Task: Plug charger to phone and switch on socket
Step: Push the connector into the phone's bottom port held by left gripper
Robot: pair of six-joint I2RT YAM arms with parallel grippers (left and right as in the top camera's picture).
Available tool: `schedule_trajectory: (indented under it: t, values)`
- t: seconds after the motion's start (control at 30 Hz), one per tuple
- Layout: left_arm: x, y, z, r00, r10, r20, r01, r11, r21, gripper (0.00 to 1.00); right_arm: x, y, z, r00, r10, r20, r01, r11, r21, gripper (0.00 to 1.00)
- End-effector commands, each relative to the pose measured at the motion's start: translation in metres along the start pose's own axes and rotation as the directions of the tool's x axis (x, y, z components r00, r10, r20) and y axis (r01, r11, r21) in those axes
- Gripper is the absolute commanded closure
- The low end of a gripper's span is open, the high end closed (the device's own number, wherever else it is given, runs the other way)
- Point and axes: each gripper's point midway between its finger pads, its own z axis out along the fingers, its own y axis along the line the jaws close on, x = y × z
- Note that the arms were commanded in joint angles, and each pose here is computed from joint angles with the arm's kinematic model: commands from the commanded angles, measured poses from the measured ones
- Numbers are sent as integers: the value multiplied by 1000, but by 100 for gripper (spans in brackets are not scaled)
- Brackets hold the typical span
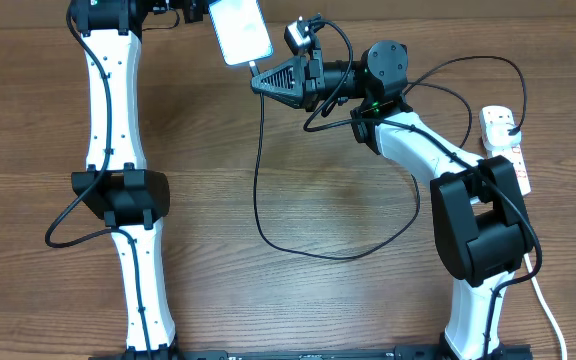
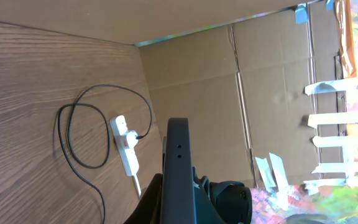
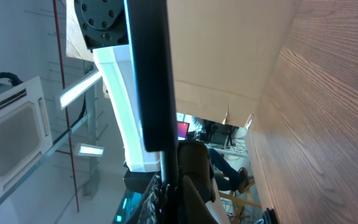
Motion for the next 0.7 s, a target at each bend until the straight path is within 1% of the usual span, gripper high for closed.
schedule_trajectory:
  t: [0.0,0.67]
  values:
    - [3,-7,1,1000,21,-10,-21,1000,12,96,-6,8,0,999,-35,26,36,999,-10,95]
    - [12,-12,7,999,9,-51,-7,999,39,96,-12,8,-1,998,-33,56,34,999,-13,95]
